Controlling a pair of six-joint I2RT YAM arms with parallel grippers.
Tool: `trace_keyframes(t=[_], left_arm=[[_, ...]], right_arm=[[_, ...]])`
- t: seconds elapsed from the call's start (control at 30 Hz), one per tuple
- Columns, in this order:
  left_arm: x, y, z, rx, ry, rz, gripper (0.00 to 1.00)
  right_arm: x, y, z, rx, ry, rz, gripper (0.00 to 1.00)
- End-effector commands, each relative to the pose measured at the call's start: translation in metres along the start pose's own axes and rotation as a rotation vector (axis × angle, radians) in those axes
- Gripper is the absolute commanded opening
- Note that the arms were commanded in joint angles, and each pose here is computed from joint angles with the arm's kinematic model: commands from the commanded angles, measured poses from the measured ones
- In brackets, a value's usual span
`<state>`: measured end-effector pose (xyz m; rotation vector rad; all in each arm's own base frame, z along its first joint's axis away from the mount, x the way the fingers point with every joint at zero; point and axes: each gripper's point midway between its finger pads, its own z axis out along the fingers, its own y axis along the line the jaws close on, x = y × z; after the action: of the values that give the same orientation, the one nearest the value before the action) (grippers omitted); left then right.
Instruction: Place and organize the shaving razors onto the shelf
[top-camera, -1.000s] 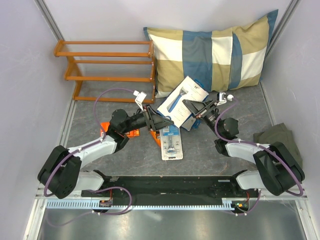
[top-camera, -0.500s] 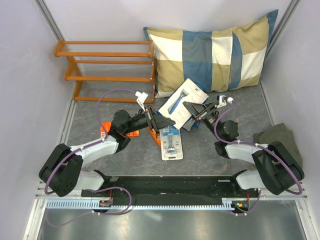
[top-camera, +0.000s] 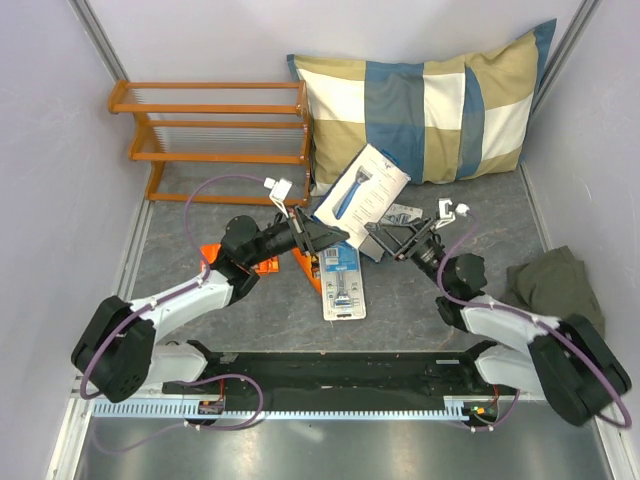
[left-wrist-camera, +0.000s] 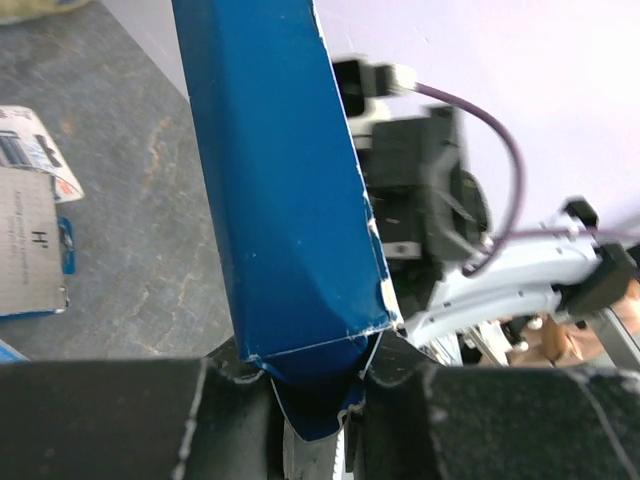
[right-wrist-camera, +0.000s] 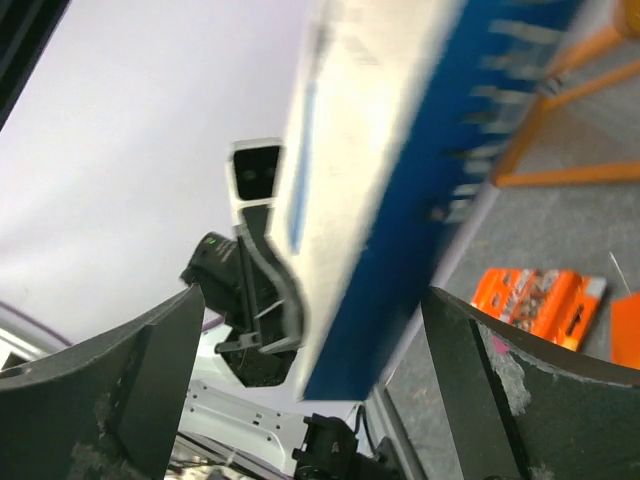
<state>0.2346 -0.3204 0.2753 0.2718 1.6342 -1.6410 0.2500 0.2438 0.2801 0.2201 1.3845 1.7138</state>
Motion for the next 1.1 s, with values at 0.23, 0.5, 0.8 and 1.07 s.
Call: trace_keyframes(t=[0.23,0.5,0.8,1.07], left_arm=[[-0.116,-0.015,-0.011,-0.086,-0.189,0.15,0.02],[-0.236,-0.019,-0.05,-0.22,-0.302,0.177,0.02],[-0.324,0.006,-0.095,-0.319,-0.31,0.012,0.02],[-0.356,0.04,-0.14,-0.429,-0.381,-0.102,0.02]], right_arm=[[-0.009,0.011,-0.025,0.137,0.022,-0.328,0.98],[0.005,-0.013,-0.044,0.215,0.077,-0.318,0.98],[0.028,-0.042,-0.056,0.256,0.155,-0.265,0.98],[0.033,-0.048,-0.057,0.268,0.194,-0.276,0.98]])
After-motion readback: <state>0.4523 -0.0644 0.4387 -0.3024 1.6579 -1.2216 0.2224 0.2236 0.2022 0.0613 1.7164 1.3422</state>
